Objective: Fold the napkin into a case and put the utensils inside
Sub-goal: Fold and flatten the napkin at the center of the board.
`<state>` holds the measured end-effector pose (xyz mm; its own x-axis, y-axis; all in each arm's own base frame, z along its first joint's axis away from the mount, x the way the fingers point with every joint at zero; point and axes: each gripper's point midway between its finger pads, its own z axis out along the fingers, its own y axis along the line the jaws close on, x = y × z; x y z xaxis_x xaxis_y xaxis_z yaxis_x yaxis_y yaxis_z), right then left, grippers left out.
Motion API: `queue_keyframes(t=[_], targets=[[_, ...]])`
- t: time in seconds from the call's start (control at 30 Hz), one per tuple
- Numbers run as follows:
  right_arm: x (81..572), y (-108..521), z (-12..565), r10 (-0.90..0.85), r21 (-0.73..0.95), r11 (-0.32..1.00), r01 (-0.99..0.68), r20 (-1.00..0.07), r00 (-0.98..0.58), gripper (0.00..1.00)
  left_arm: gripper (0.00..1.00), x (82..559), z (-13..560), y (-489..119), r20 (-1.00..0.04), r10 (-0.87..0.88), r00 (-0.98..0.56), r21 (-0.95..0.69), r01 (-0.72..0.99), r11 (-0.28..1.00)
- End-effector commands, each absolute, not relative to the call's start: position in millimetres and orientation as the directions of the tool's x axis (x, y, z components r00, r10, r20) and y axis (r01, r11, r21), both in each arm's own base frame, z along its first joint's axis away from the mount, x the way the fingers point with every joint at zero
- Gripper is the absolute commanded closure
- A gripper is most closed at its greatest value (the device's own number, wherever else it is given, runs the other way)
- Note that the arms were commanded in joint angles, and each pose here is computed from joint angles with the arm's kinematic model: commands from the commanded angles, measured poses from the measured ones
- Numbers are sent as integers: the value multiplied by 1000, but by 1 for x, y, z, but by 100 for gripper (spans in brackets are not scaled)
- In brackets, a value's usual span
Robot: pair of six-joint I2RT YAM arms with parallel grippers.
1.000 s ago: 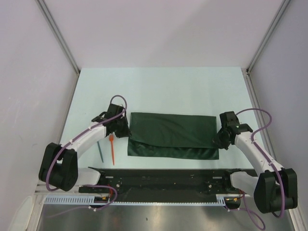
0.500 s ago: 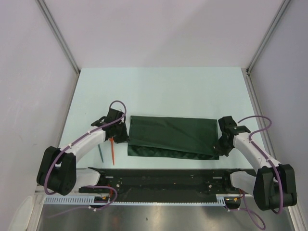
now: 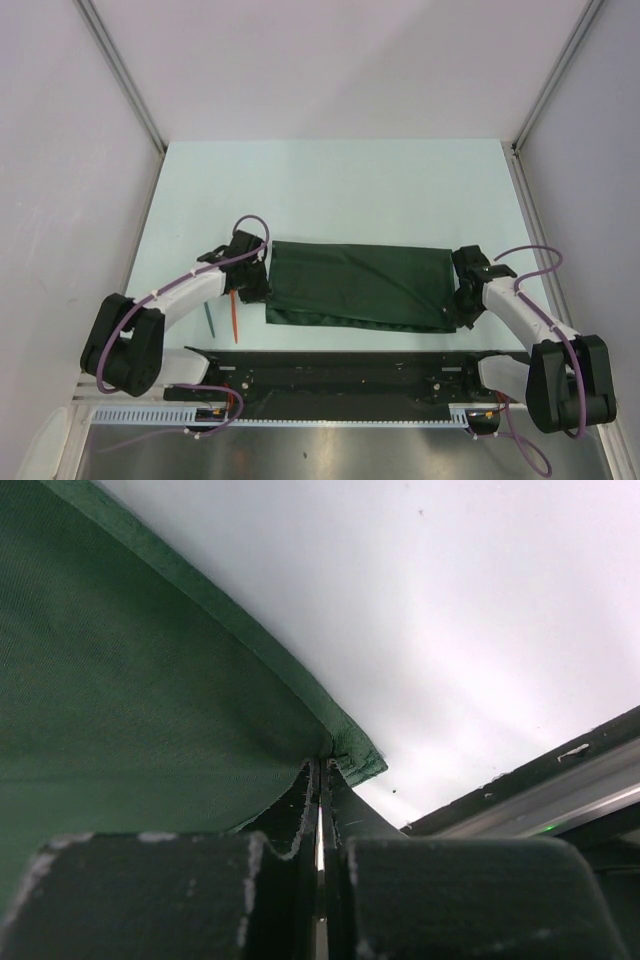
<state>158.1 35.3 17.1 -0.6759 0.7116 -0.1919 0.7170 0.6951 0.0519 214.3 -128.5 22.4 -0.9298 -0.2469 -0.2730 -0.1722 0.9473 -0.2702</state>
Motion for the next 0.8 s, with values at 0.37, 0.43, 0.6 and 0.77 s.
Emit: queue_keyframes(t=[0.37, 0.43, 0.6, 0.77], targets=[[157, 24, 24, 699, -2, 691, 723, -254, -669, 99, 100, 199, 14, -121, -253, -252, -934, -223, -197, 955], [158, 24, 24, 695, -4, 694, 720, -254, -672, 99, 100, 197, 18, -120, -255, -256, -932, -225, -200, 954], [156, 23, 21, 689, -21, 698, 716, -251, -680, 99, 100, 194, 30, -126, -254, -264, -931, -268, -194, 944], [156, 23, 21, 692, -22, 694, 719, -253, -676, 99, 100, 188, 34, -123, -262, -270, -927, -262, -201, 944]])
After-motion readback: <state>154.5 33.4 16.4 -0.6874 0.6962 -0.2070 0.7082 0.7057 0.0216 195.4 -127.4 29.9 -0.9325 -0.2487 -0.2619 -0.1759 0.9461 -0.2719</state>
